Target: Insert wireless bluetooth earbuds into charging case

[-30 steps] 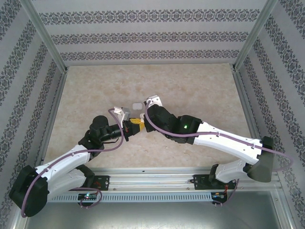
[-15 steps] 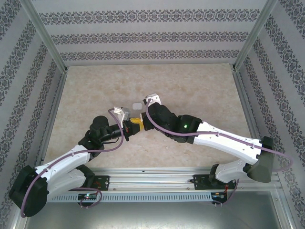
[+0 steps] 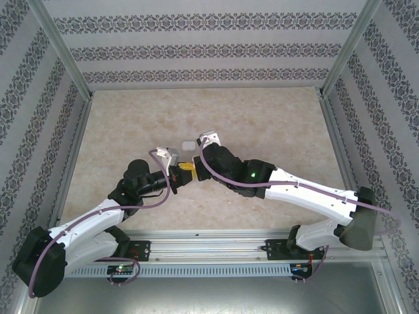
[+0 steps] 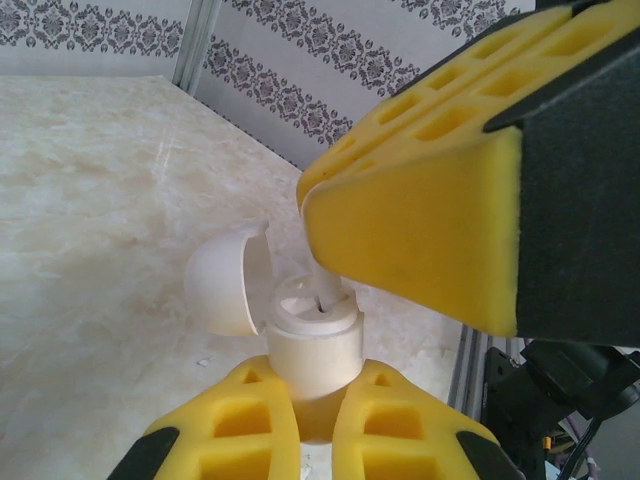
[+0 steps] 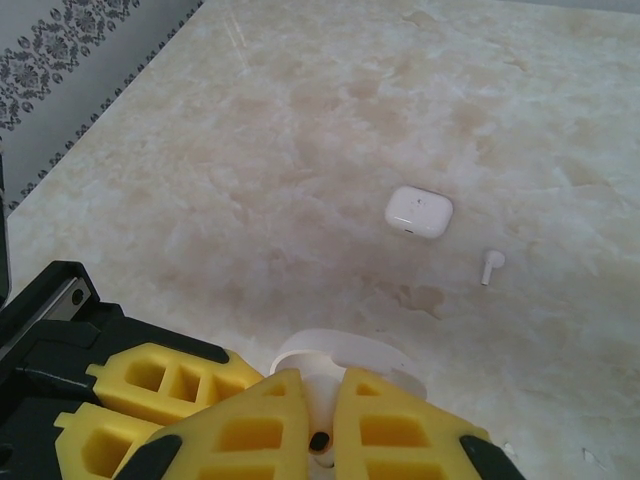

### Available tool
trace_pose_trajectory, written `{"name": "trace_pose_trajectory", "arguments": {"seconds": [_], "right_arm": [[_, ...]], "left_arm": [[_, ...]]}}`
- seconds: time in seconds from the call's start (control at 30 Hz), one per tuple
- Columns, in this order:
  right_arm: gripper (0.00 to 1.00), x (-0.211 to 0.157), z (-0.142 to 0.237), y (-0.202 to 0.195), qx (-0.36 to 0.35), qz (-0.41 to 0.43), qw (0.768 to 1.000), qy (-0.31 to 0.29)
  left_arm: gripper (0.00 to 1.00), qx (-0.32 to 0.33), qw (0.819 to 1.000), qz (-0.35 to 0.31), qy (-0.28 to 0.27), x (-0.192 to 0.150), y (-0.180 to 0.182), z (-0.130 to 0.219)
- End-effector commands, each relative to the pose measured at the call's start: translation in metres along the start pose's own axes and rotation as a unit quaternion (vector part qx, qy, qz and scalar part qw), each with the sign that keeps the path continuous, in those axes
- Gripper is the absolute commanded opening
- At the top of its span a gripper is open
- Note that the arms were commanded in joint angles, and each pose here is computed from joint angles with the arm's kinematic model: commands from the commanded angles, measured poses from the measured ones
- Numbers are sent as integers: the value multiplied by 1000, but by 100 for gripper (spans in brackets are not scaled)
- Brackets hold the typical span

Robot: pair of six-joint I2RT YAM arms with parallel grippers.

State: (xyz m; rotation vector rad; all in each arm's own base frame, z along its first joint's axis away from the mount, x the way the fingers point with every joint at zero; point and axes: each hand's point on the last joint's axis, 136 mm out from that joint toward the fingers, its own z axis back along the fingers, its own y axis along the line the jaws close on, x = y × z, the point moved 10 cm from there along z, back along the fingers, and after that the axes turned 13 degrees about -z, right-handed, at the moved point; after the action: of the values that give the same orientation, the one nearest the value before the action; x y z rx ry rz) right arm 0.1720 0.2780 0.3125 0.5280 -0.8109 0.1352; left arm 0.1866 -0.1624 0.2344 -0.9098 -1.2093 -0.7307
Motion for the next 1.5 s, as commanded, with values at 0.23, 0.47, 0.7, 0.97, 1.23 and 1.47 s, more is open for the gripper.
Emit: {"name": "trace_pose_trajectory", "arguments": {"seconds": [0.23, 0.47, 0.7, 0.97, 1.23, 1.47], "right_arm": [[11, -19, -2, -11, -13, -9, 998, 57], [13, -24, -10, -11, -56, -35, 994, 87], [14, -25, -10, -14, -84, -74, 990, 89], [14, -17, -2, -12, -80, -112, 988, 76], [20, -11, -1, -5, -69, -112, 987, 91], [30, -3, 4, -3, -66, -122, 987, 85]], "left_arm": [[0, 3, 999, -26, -40, 13, -5, 1], [0, 3, 999, -28, -44, 16, -5, 1], [0, 2, 998, -30, -50, 17, -7, 4], [0, 3, 998, -32, -60, 18, -8, 8], [0, -6, 997, -33, -66, 18, -10, 8], [0, -8, 997, -36, -67, 21, -11, 9]]}}
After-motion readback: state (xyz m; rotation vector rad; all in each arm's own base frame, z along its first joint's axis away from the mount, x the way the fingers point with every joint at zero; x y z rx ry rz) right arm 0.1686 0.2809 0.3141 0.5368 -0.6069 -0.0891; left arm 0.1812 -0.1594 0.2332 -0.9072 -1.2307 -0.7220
